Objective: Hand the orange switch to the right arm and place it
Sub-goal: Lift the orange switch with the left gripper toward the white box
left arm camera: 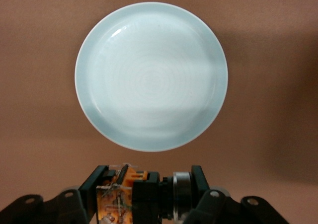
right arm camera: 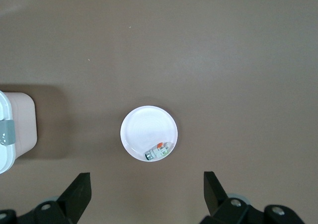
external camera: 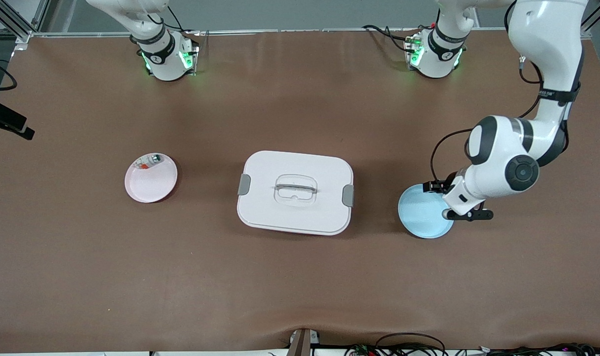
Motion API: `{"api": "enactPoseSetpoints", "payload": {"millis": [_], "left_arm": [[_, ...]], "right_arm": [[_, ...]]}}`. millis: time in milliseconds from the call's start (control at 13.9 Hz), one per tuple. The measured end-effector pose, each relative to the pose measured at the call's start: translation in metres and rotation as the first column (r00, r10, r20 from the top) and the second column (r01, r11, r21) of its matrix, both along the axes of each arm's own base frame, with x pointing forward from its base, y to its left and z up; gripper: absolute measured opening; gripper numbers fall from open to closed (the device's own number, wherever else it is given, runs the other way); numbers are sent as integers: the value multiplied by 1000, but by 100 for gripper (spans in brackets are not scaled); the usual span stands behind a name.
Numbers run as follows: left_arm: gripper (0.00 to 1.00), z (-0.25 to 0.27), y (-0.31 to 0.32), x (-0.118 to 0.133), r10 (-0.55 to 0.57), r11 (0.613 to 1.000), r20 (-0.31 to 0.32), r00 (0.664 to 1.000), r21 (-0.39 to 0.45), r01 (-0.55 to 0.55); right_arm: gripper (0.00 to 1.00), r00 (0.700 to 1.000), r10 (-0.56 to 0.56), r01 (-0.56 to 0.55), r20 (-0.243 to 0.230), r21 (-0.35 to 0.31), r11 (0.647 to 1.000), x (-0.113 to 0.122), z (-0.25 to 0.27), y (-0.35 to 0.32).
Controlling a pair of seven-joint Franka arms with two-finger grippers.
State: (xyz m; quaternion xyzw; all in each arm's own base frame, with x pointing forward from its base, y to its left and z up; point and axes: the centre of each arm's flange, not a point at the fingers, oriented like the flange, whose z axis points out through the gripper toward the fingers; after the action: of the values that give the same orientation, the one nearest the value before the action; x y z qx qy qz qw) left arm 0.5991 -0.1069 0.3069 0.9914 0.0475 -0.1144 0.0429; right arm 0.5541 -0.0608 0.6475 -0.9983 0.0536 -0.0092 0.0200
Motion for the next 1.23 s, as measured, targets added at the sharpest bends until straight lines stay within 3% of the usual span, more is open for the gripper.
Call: {"api": "enactPoseSetpoints", "payload": {"millis": [144, 361, 649, 866, 1227], "left_arm": [[72, 41, -8, 3, 129, 991, -47, 991, -11, -130], [72, 105, -31, 10, 321, 943, -111, 940, -52, -328], [72, 173, -71, 16, 541, 819, -171, 823, -113, -562], [72, 211, -107, 9, 642, 732, -212, 737, -118, -671], [72, 246, -165, -4, 755, 595, -248, 606, -126, -794]], "right_arm": [[100, 1000, -5, 5, 15, -2, 1000, 1, 2, -3], [100, 998, 60, -60, 35, -8, 998, 2, 7, -6], [100, 995, 94, -94, 36, -13, 996, 0, 7, -18], [100, 995, 96, -96, 24, -12, 995, -1, 5, -24], [100, 993, 104, -101, -60, 43, 994, -9, -5, -17]]}}
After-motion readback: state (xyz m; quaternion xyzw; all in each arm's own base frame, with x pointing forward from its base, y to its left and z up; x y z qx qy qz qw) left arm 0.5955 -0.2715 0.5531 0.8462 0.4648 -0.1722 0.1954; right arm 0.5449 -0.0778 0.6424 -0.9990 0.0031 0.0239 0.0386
